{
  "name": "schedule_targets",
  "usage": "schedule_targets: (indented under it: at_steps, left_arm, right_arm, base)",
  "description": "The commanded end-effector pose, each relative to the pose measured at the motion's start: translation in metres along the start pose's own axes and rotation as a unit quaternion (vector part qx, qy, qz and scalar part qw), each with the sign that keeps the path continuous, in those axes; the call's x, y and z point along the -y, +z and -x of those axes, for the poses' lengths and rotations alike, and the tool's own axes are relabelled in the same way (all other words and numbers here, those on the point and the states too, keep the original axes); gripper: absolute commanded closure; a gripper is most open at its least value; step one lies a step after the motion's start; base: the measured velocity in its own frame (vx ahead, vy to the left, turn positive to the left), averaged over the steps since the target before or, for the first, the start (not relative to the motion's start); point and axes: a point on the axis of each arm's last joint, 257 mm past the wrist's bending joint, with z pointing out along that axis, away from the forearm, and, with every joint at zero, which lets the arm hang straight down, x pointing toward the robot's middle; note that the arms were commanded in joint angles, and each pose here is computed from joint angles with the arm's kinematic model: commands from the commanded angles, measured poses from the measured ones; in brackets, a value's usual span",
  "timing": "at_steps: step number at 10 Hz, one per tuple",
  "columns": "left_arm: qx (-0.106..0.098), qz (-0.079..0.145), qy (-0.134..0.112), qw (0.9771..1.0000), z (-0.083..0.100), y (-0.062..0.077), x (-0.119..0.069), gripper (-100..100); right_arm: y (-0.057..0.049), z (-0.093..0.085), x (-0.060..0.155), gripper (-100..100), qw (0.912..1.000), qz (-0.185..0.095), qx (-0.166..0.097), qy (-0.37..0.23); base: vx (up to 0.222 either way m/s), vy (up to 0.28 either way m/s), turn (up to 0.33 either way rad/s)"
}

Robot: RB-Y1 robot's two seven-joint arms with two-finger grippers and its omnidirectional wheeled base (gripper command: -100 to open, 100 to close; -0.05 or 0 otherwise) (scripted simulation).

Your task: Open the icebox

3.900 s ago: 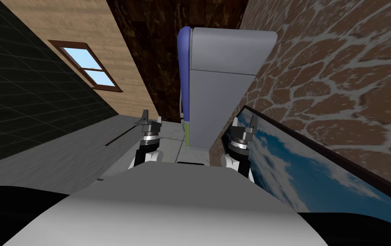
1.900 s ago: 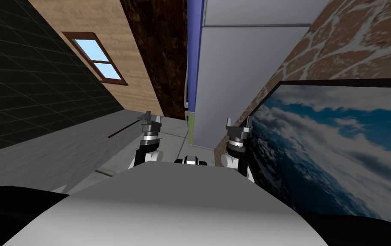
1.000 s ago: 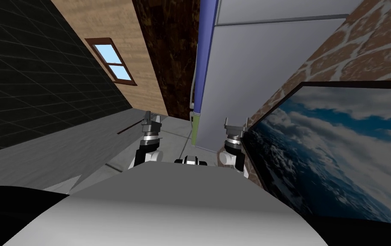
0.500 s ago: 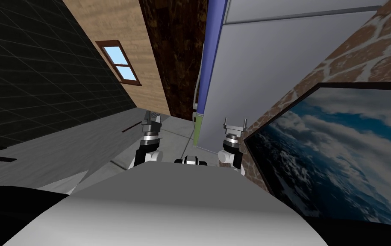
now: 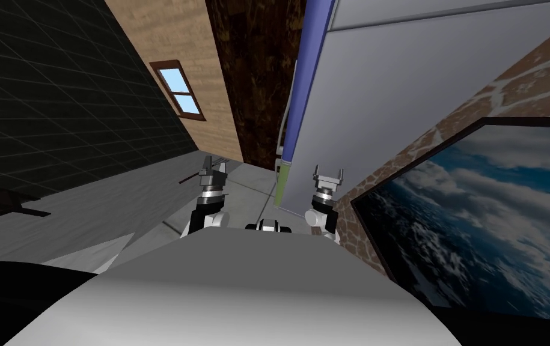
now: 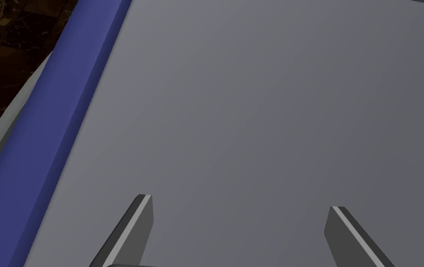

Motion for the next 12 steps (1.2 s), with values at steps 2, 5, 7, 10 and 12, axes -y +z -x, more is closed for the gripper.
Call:
schedule_targets:
  at_steps: [2,5,7,10,12]
  left_arm:
    - [0.000,0.000,0.000,1.0000,0.000,0.000,0.000,0]
    - [0.000,0.000,0.000,1.0000,0.000,0.000,0.000,0]
    - [0.000,0.000,0.000,1.0000,0.000,0.000,0.000,0]
    - [0.000,0.000,0.000,1.0000,0.000,0.000,0.000,0]
    - [0.000,0.000,0.000,1.0000,0.000,0.000,0.000,0]
  right_arm:
    - [0.000,0.017,0.001,-100,0.9969,0.010,0.017,0.076]
    - [-0.001,0.029,0.002,-100,0.9903,0.018,0.028,0.135]
    - [-0.001,0.041,0.003,-100,0.9827,0.026,0.041,0.178]
    - [-0.002,0.055,0.005,-100,0.9714,0.036,0.053,0.229]
    - [-0.004,0.069,0.007,-100,0.9596,0.046,0.066,0.270]
  base:
    - [0.020,0.020,0.046]
    - [0.028,0.029,0.090]
    - [0.030,0.042,0.081]
    - [0.017,0.018,0.058]
    - [0.030,0.032,0.086]
